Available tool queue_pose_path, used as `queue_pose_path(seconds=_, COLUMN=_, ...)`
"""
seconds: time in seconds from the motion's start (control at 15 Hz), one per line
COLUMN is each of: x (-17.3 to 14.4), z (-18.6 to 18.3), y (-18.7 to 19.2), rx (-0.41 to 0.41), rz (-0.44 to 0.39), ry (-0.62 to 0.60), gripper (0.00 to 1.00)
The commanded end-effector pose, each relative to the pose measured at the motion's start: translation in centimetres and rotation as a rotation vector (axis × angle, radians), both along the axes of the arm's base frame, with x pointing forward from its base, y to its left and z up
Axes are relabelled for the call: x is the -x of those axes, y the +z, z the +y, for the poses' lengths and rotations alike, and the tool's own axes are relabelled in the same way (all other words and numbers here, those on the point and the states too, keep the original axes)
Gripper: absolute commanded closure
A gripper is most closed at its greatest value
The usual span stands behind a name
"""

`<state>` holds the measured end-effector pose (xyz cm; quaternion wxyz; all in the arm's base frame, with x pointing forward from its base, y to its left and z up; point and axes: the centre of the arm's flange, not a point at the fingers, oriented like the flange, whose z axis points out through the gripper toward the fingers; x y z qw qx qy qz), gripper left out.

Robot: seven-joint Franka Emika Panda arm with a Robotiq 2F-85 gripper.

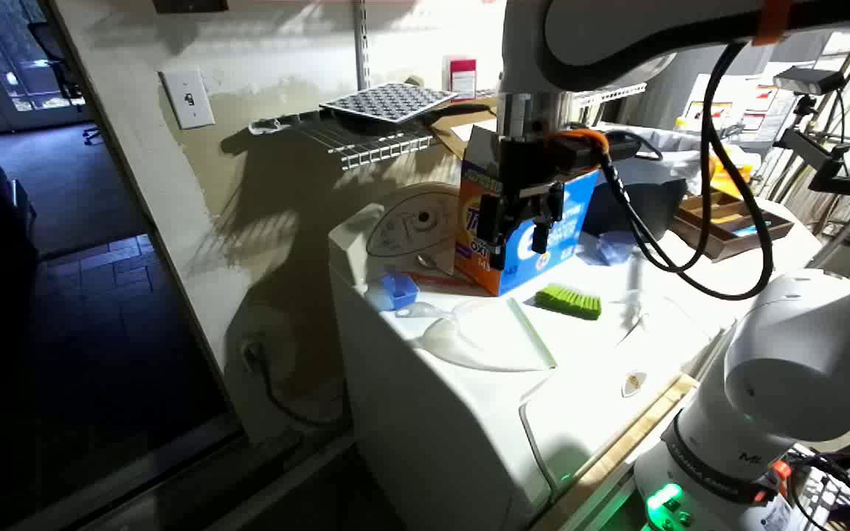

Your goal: Hang the dust pan on the hook

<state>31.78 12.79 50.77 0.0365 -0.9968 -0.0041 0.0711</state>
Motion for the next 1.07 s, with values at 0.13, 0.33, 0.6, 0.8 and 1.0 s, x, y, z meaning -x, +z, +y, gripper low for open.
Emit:
queue_pose_path(seconds=0.13, x=0.0, z=0.0, y=0.0, rx=0.000, rz=0.000, ry=0.000, gripper=0.00)
queue_pose_path(seconds=0.33, x=0.0, z=0.0, y=0.0, rx=0.000, rz=0.000, ry=0.000, gripper=0.00)
queue_pose_path(seconds=0.6, x=-0.4, z=0.6, y=-2.3, rx=0.098, rz=0.026, ry=0.093, gripper=0.00)
queue_pose_path(seconds=0.8, x=-0.1, z=1.6, y=-4.8, rx=0.196, rz=0.044, ry=0.225, gripper=0.00)
queue_pose_path(seconds=1.0, x=0.7, z=2.1, y=-8.2, rx=0.257, rz=0.056, ry=0.358, gripper=0.00)
